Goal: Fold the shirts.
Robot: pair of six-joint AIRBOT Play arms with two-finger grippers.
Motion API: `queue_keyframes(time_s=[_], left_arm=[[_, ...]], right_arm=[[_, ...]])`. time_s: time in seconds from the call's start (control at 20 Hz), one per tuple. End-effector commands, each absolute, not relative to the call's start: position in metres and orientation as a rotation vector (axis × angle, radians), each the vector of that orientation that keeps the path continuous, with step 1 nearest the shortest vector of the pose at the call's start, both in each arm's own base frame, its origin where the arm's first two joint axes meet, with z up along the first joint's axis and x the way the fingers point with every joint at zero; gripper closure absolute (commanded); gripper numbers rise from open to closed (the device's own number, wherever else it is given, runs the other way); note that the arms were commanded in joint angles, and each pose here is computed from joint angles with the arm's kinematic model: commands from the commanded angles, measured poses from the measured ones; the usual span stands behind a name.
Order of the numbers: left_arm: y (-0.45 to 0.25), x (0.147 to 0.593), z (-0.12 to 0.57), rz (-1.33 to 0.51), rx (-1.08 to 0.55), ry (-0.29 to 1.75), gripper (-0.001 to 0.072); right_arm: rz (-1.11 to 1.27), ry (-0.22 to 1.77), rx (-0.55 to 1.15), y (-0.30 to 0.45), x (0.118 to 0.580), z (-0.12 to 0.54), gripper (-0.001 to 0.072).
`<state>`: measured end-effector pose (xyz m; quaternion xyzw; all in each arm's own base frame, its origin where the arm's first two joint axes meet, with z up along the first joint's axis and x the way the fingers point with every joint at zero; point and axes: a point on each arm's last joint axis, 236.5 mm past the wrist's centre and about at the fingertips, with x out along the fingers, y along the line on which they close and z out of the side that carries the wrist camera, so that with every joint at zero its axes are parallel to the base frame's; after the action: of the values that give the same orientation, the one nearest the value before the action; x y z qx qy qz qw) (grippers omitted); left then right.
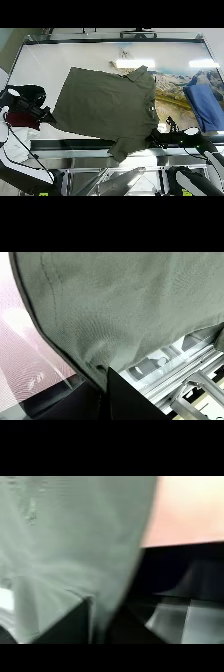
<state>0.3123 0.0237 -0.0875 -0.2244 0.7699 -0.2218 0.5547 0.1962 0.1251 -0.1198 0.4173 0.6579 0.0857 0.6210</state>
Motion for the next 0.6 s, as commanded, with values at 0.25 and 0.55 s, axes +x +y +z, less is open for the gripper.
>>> queue_keyframes(time_s=[0.25, 0.55], left_arm=[[-0.011, 0.353, -0.015, -0.651, -0.719, 1.525, 0.0689], [-0.066, 0.342, 0.273, -1.147, -0.713, 0.586, 0.0690]], right_arm=[[0.405, 1.345, 0.874, 0.126, 0.248, -0.042, 0.0697], [0.434, 0.545, 0.490, 0.054, 0.309, 0.251, 0.0697]])
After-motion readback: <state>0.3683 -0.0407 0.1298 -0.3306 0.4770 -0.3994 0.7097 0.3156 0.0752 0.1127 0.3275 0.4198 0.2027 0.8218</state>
